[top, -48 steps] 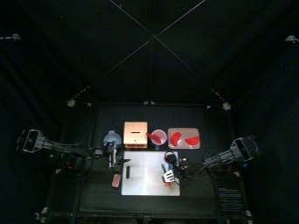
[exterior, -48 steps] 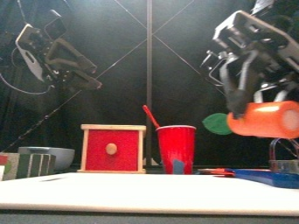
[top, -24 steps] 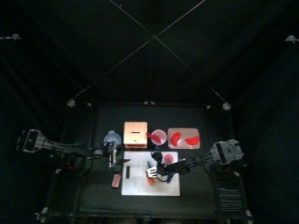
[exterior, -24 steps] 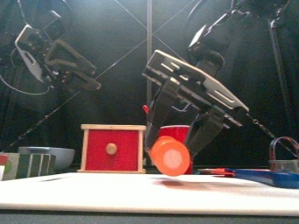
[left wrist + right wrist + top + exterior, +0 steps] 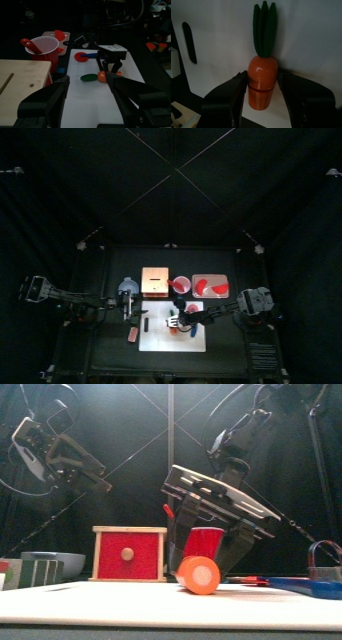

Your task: Place carrot on cutting board

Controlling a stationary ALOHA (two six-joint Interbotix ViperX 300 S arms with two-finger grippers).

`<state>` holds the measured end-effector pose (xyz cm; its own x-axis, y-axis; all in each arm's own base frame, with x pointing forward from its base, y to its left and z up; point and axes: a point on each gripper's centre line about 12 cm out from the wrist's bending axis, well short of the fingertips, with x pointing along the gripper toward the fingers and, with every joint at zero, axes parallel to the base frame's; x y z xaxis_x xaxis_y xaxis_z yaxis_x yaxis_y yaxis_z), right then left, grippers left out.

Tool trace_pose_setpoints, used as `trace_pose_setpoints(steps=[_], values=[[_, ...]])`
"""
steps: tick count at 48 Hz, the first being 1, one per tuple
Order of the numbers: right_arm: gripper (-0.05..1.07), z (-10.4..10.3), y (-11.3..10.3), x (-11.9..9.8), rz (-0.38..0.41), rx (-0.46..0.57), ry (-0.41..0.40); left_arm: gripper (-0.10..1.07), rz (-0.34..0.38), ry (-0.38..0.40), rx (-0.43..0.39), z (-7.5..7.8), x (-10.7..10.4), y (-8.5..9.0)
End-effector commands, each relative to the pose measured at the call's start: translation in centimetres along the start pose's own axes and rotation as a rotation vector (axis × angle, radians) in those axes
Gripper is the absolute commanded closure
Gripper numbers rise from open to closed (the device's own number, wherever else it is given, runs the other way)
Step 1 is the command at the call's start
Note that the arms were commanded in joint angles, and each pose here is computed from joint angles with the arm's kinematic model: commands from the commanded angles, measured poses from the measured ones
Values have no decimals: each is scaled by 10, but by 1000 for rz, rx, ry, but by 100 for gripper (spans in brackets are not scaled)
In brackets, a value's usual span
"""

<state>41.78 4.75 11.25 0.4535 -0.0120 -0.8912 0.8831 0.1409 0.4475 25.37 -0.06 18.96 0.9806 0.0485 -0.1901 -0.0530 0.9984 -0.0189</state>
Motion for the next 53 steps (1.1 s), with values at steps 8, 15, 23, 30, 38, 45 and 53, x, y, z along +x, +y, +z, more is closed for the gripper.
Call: trace_pose_setpoints(steps=[8,15,23,30,38,45,53], values=[[16,6,16,-20,50,13,-9,5,-5,-23,0,7,2,-1],[4,5,12,-18,35,33,2,5,-10,-29,3,8,1,-3],[1,5,14,-21,29,27,-1,5,-10,-24,2,7,0,-3],[1,8,22,-29,43,-1,-23,5,-9,-24,2,7,0,-2],[1,10,39,-43,104,-20,-34,5,-9,-23,2,6,0,-2],[1,11,42,-52,114,-44,-53,5,-10,-23,3,6,0,-3],[1,16,29,-62,70,-71,-82,5,-10,-26,1,7,0,-3]])
